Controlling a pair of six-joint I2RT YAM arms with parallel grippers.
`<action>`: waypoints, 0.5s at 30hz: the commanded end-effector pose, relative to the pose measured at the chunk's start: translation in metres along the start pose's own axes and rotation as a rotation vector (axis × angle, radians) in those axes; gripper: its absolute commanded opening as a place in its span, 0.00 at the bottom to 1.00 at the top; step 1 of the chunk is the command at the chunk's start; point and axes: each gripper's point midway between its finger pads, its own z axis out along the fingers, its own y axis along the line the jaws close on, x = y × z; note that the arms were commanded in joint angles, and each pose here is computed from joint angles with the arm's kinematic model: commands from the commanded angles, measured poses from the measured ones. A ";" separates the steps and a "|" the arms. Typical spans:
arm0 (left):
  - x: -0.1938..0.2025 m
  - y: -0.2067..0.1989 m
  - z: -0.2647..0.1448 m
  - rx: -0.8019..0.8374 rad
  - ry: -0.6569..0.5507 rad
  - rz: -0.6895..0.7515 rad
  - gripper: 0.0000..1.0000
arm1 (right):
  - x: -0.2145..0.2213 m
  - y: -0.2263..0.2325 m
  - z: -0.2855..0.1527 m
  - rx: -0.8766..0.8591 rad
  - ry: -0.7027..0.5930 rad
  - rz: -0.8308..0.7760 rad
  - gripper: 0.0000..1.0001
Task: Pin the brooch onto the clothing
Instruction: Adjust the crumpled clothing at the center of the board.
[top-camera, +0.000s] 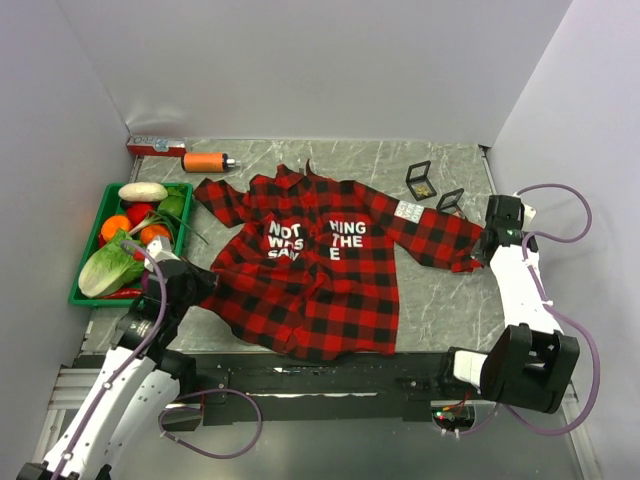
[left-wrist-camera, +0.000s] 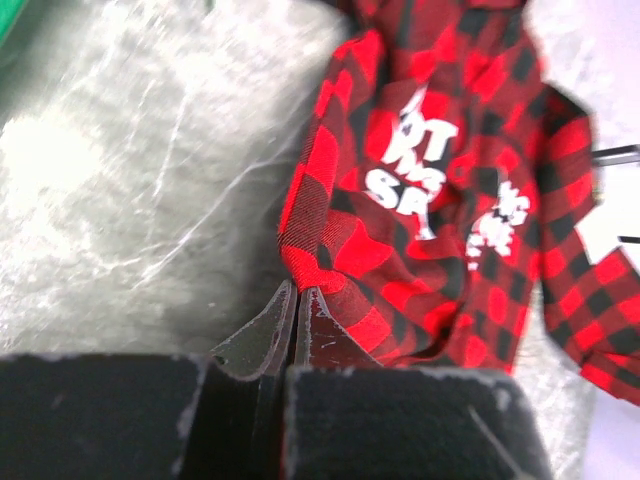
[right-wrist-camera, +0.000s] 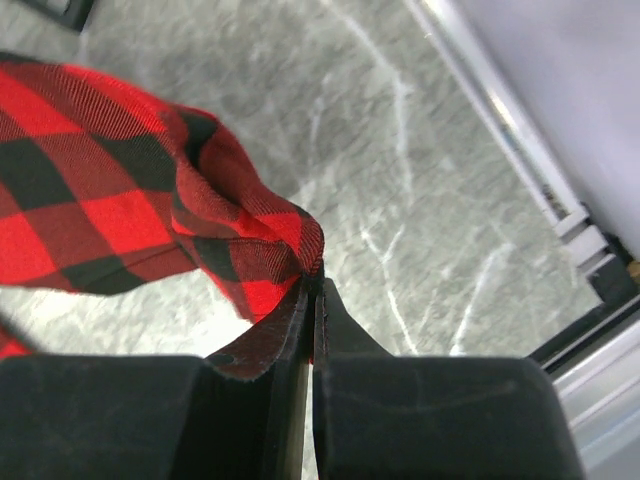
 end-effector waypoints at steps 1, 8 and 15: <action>-0.022 -0.020 -0.016 0.054 -0.045 0.013 0.01 | -0.038 -0.017 -0.015 0.077 -0.095 0.031 0.00; -0.023 -0.032 -0.030 0.110 -0.028 0.000 0.01 | -0.048 -0.034 -0.024 0.139 -0.107 0.039 0.00; -0.031 -0.043 -0.046 0.151 -0.034 0.037 0.10 | -0.054 -0.036 -0.039 0.115 -0.126 0.053 0.00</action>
